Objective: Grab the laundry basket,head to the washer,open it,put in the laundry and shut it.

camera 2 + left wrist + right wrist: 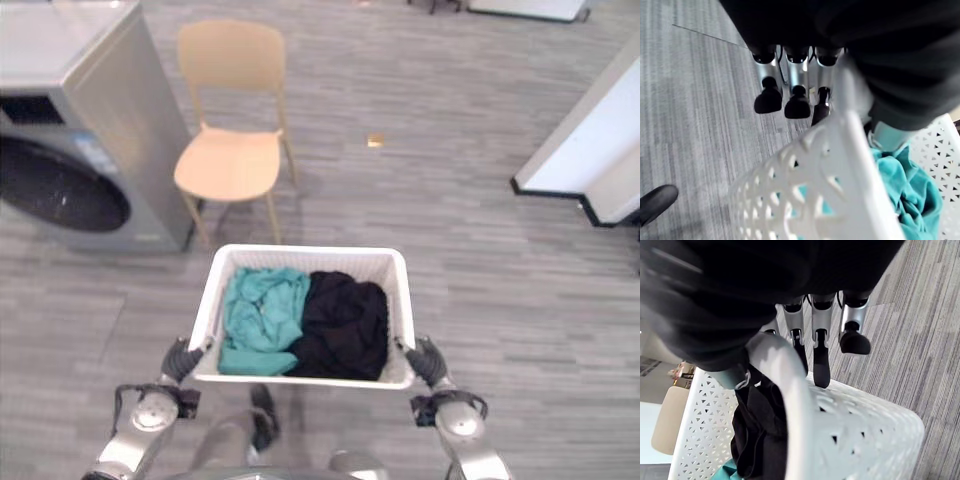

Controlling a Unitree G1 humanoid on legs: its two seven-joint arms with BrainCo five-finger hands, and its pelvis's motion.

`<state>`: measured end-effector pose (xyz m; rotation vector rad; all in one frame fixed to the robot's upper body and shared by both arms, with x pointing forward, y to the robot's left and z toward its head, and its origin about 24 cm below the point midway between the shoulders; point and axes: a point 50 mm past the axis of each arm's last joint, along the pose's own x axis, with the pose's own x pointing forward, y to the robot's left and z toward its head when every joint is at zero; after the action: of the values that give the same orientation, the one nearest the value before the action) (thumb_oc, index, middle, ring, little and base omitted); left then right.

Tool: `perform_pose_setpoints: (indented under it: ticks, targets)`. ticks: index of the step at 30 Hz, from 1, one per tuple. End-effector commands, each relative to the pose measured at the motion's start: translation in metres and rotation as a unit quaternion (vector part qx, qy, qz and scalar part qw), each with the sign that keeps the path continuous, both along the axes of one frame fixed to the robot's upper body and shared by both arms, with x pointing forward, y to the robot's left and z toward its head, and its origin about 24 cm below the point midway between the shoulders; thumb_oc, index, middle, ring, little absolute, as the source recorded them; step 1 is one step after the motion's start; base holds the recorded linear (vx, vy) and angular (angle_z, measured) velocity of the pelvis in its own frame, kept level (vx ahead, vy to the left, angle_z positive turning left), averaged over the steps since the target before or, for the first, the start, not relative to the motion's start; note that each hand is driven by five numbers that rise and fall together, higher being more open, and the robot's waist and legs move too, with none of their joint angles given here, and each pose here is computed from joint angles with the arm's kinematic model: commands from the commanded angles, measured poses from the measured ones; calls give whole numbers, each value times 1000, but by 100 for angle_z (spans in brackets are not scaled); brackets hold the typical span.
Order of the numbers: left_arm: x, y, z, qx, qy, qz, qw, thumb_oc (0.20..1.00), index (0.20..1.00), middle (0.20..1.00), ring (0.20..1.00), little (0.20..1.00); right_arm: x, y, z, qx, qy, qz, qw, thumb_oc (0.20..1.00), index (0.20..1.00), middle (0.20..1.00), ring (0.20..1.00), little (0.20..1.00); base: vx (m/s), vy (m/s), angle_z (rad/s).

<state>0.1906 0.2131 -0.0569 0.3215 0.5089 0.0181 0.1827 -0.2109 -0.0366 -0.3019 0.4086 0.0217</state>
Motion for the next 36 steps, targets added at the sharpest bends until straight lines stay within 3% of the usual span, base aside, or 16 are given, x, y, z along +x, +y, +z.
perform_pose_setpoints:
  ticks: [1, 20, 36]
  targets:
    - [31, -14, 52, -66, -149, -38, 986, 200, 200, 200, 200, 200, 37, 15, 47, 65, -137, 29, 988, 200, 200, 200, 200, 200, 211, 129, -17]
    - [23, -27, 37, -91, -116, -51, 988, 200, 200, 200, 200, 200, 22, -15, 39, 39, -111, -18, 993, 200, 200, 200, 200, 200, 245, 26, 64]
    - [29, -28, 40, -73, -123, -59, 988, 200, 200, 200, 200, 200, 26, -12, 40, 31, -116, -15, 993, 200, 200, 200, 200, 200, 312, 204, -36]
